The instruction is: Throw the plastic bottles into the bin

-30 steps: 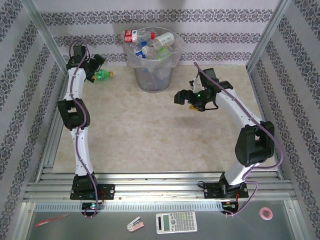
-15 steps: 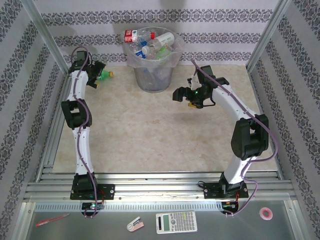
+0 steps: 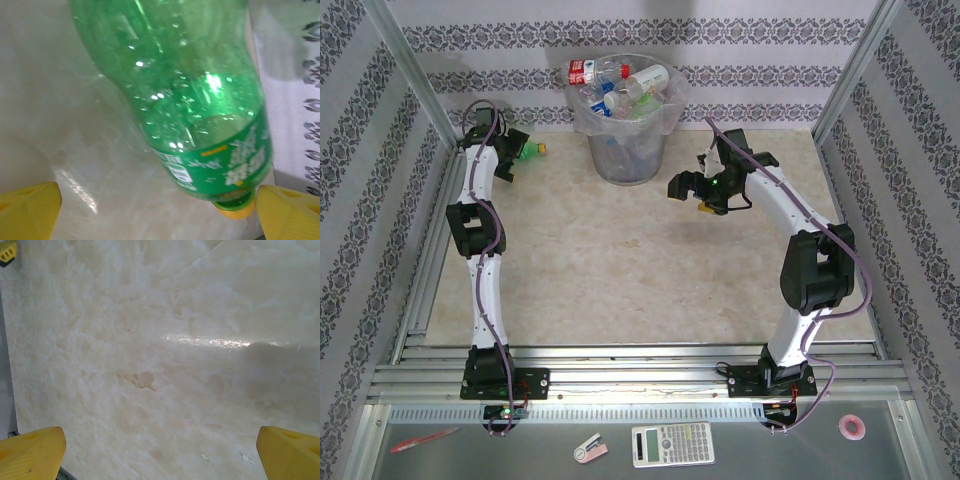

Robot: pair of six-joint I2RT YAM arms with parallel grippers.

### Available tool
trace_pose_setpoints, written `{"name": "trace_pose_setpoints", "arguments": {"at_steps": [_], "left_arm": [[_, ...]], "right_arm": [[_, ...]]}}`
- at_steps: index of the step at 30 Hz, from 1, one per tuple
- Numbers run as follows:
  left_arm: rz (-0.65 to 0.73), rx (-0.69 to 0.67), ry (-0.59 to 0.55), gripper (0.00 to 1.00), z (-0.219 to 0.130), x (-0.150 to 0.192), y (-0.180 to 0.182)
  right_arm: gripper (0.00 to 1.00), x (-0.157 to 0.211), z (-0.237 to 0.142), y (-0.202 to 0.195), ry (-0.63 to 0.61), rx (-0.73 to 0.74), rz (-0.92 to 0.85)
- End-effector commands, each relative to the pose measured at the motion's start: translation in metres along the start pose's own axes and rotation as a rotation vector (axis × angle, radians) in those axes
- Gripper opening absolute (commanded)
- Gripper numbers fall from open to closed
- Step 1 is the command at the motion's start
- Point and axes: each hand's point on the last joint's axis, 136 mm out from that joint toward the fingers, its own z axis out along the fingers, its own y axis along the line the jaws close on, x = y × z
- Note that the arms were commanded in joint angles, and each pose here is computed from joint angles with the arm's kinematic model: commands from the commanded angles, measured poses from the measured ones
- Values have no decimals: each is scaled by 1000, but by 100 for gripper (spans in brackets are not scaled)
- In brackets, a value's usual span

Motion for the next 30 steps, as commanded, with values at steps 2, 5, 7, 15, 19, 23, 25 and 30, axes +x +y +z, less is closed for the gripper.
{"name": "trace_pose_setpoints", "arguments": {"at_steps": [2, 5, 7, 15, 19, 23, 25, 30], "left_arm": [[-36, -38, -36, 99, 1, -17, 14], [-52, -20, -42, 99, 4, -20, 13], [-65, -8, -44, 99, 5, -23, 12], [-93, 126, -76, 98, -8, -37, -22], [-122, 172, -102, 99, -16, -43, -35], [-157, 122, -69, 99, -7, -38, -18], [-151, 92, -45, 99, -3, -32, -10], [-160, 63, -44, 100, 5, -30, 0]], "right_arm": [[98, -11, -5, 4, -17, -22, -4], [98, -11, -4, 3, -21, -20, -1], [98, -11, -4, 3, -22, -20, -1], [98, -7, -7, 8, -29, -14, -1], [98, -3, -8, 9, -29, -10, -2], [98, 0, -7, 8, -29, -1, -1], [98, 1, -9, 8, -32, 0, -4], [98, 0, -12, 10, -40, -1, -9]]}}
